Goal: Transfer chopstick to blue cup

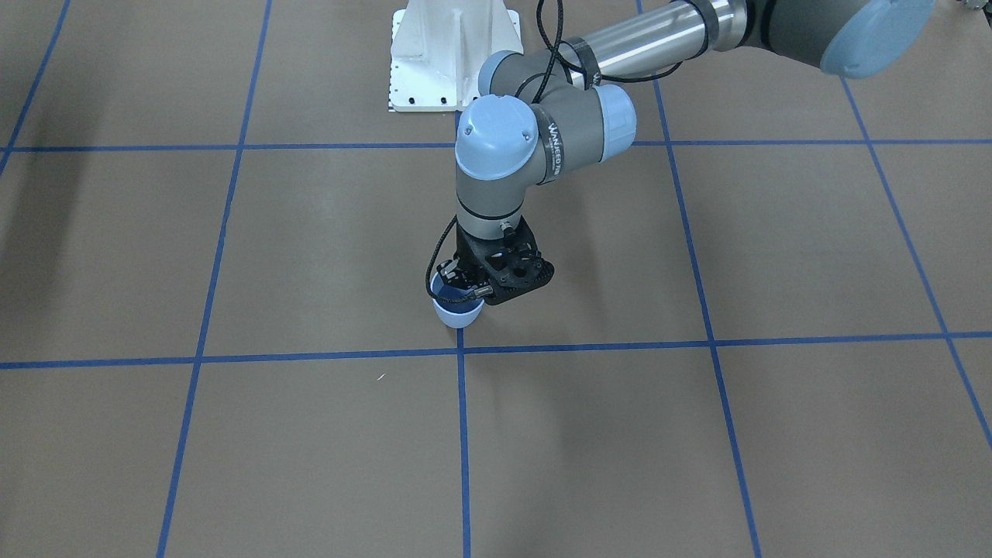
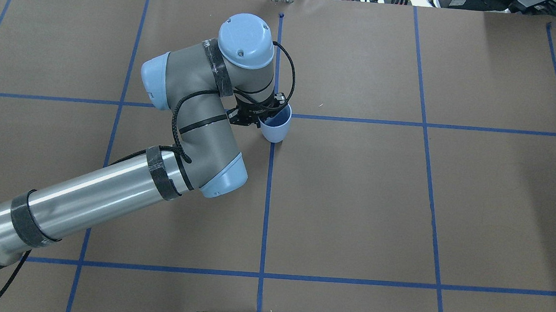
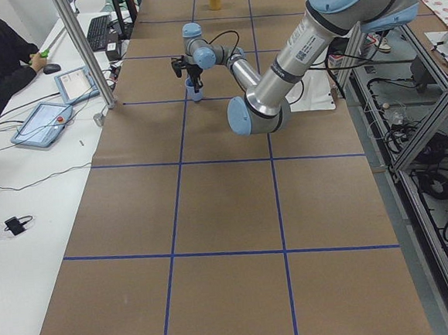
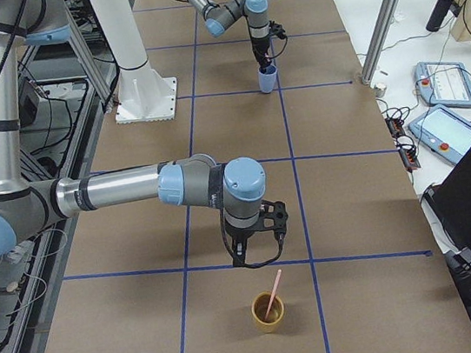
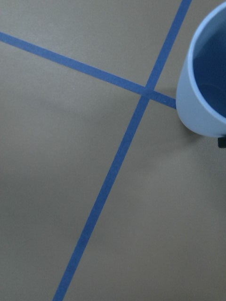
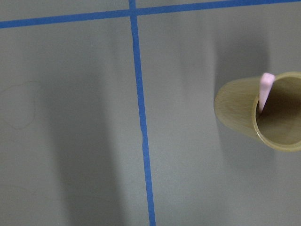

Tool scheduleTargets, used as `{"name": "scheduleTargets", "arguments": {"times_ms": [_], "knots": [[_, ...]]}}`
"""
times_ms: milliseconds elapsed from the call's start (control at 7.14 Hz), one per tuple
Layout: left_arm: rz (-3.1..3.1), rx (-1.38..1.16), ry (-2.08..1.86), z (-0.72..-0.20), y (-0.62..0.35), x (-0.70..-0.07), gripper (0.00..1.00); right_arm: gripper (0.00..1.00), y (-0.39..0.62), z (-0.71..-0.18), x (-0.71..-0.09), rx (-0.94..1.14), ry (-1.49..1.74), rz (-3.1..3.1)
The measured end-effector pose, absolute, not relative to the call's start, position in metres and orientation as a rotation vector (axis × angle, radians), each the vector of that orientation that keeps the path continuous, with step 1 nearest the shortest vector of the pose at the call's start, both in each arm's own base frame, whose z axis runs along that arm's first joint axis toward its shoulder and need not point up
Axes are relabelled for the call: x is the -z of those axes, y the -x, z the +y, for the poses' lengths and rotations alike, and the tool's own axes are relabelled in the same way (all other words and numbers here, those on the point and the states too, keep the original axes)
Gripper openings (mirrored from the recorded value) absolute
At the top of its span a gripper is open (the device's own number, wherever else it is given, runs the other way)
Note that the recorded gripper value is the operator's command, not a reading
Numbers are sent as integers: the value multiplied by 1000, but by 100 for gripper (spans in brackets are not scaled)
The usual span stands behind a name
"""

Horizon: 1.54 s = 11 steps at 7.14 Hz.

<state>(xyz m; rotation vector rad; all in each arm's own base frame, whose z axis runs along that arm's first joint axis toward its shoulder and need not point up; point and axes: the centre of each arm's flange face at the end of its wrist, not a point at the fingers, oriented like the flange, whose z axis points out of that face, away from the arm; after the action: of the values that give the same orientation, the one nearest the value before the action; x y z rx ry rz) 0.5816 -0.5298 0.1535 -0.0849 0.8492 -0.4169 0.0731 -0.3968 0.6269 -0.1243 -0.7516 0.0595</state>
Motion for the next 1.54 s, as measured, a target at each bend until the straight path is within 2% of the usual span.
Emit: {"name": "scheduleTargets", "arguments": {"times_ms": [420, 981, 1541], "knots": [[882, 399, 66, -521, -562, -151, 98, 100, -73, -399, -623, -55, 115, -752], [949, 387, 51, -528, -418, -127, 99, 100, -76, -403, -603, -41, 74, -740], [841, 336, -14, -527, -302, -127, 98, 100, -78, -413, -638, -14, 73, -726]]}}
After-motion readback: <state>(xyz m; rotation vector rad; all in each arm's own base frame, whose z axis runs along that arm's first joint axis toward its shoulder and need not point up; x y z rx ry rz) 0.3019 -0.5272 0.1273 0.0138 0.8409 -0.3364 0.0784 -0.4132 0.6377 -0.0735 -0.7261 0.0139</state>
